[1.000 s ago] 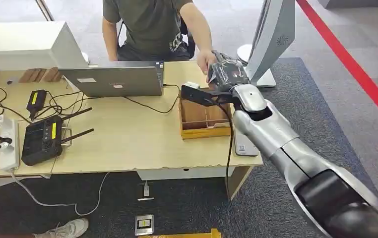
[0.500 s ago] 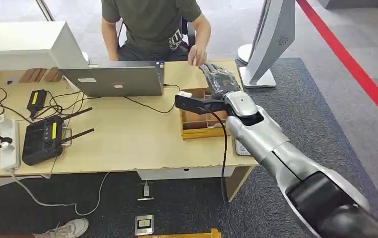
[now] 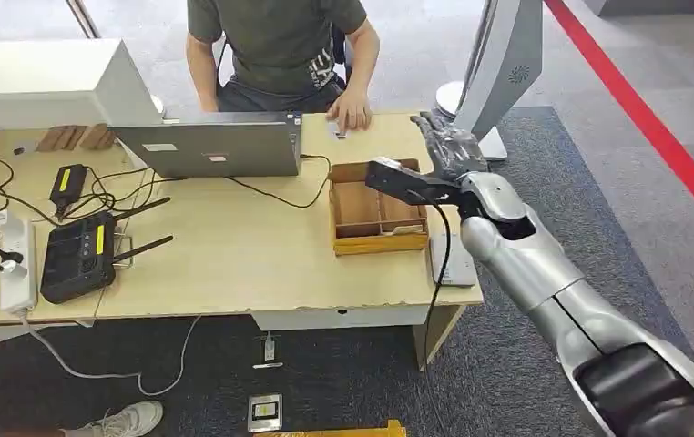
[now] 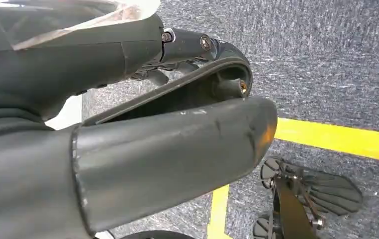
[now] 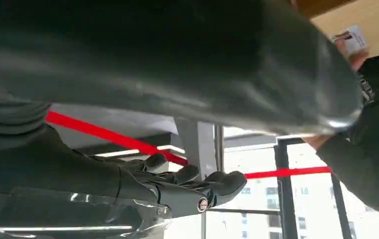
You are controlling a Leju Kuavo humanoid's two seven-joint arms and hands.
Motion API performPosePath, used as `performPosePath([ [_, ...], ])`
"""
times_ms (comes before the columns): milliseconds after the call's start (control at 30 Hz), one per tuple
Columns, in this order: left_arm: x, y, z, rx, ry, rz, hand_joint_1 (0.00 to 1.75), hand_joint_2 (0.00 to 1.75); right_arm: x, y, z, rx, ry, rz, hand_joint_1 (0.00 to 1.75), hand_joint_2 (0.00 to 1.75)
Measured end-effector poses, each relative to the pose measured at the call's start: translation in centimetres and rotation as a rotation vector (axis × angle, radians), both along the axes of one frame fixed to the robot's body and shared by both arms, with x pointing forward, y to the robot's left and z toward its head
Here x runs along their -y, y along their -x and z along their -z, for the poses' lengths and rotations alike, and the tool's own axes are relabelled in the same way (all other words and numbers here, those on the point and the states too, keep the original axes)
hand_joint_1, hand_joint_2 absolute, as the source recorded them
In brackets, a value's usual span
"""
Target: Pass the card to the sensor for recognition and then transmit it.
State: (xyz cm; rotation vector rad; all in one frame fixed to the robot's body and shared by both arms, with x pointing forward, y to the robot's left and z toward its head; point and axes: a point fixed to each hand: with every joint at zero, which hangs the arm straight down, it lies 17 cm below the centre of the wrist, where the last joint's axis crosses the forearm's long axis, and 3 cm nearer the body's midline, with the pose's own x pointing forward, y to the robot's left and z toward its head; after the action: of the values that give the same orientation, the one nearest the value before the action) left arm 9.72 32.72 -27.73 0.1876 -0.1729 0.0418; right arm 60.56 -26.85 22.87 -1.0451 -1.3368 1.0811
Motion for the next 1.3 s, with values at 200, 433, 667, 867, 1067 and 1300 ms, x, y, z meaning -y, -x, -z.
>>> performPosePath([
  [200,0.1,-0.3,-0.1,0.022,0.005,0.001,0.0,0.0,2.5,3.1,2.8,-0.019,-0.13,0.015,0.0,0.0],
  [433,0.1,-0.6,-0.1,0.034,0.005,-0.008,0.0,0.0,2.5,6.2,6.1,0.0,-0.185,0.02,0.0,0.0],
  [667,0.0,-0.7,-0.1,0.035,0.004,-0.006,0.0,0.0,1.5,7.4,8.7,-0.053,-0.222,-0.002,0.0,1.75],
  [867,-0.1,-0.9,-0.2,0.045,0.005,0.01,0.0,0.0,1.0,7.5,9.8,-0.063,-0.182,-0.006,0.0,1.75],
  [1067,0.1,-1.1,-0.2,0.059,0.012,0.026,0.0,0.0,0.8,7.1,10.2,-0.063,-0.148,-0.018,0.0,1.75],
  [1300,0.1,-1.1,-0.2,0.061,0.013,0.027,0.0,0.0,1.7,5.9,9.3,-0.01,-0.08,0.006,0.0,1.75],
])
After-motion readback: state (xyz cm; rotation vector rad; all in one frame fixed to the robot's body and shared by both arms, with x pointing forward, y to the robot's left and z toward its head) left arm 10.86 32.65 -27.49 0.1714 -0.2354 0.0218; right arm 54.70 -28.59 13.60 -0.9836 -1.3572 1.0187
